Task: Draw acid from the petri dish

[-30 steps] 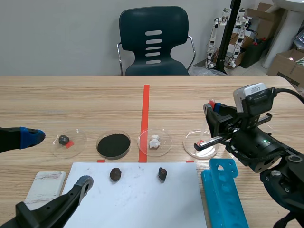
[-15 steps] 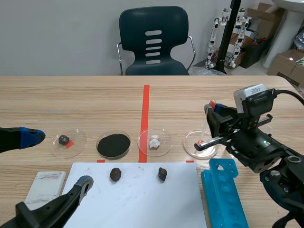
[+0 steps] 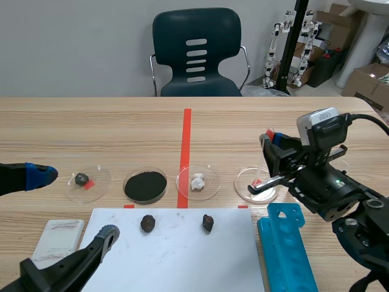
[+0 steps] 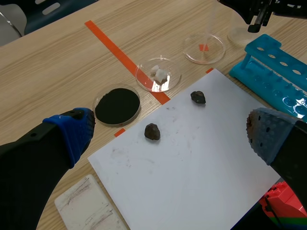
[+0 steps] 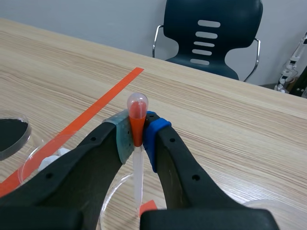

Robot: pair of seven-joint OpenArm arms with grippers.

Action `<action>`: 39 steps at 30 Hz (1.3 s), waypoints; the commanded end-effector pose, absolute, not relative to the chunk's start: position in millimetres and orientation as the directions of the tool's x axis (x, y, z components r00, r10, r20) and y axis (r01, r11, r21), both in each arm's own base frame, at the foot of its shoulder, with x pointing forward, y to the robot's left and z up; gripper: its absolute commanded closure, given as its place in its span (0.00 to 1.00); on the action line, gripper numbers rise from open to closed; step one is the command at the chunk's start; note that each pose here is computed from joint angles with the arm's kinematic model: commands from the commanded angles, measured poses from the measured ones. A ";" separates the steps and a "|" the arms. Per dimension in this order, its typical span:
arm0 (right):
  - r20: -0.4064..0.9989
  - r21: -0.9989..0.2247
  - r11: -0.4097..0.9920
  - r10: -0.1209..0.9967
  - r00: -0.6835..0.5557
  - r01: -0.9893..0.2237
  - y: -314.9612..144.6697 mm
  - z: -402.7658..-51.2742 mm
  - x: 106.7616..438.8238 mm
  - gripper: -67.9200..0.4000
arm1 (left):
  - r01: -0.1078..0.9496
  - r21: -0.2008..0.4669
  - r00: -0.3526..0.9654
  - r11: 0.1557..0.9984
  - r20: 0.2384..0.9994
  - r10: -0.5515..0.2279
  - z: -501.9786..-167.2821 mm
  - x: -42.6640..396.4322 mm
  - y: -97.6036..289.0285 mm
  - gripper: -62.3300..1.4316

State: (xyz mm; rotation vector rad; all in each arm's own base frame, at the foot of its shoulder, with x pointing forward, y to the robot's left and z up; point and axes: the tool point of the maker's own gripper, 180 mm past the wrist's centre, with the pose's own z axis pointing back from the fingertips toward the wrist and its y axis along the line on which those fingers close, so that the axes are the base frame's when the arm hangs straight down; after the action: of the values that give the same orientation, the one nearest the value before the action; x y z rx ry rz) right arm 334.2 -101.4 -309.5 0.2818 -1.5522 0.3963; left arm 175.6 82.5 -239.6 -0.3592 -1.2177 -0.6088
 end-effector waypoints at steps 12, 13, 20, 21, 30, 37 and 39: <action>0.995 -0.096 0.902 0.082 -0.051 -0.421 -102.5 -303.1 338.2 0.95 | 0.614 0.055 0.193 0.788 0.957 -0.217 -230.6 176.5 78.0 0.00; 0.995 -0.096 0.902 0.082 -0.051 -0.421 -102.5 -303.1 338.2 0.95 | 0.614 0.055 0.193 0.788 0.957 -0.217 -230.6 176.5 78.0 0.00; 0.995 -0.095 0.902 0.081 -0.051 -0.421 -102.5 -303.0 338.2 0.94 | 0.614 0.055 0.193 0.788 0.957 -0.217 -230.6 176.5 78.0 0.00; 0.995 -0.095 0.902 0.081 -0.051 -0.421 -102.5 -303.0 338.2 0.94 | 0.614 0.055 0.193 0.788 0.957 -0.217 -230.6 176.5 78.0 0.00; 0.995 -0.095 0.902 0.081 -0.051 -0.421 -102.5 -303.1 338.1 0.90 | 0.614 0.055 0.193 0.788 0.957 -0.217 -230.6 176.5 78.0 0.00; 0.995 -0.095 0.902 0.081 -0.052 -0.421 -102.4 -303.0 338.1 0.88 | 0.614 0.055 0.193 0.788 0.957 -0.217 -230.6 176.5 78.0 0.00; 0.995 -0.095 0.902 0.081 -0.052 -0.421 -102.4 -302.9 338.0 0.87 | 0.614 0.055 0.193 0.788 0.957 -0.217 -230.6 176.5 78.0 0.00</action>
State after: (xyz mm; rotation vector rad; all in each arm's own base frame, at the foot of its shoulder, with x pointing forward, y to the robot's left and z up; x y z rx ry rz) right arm 333.6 -100.1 -309.8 0.2773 -1.5526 0.4134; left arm 175.6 82.5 -239.6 -0.3592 -1.2177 -0.6088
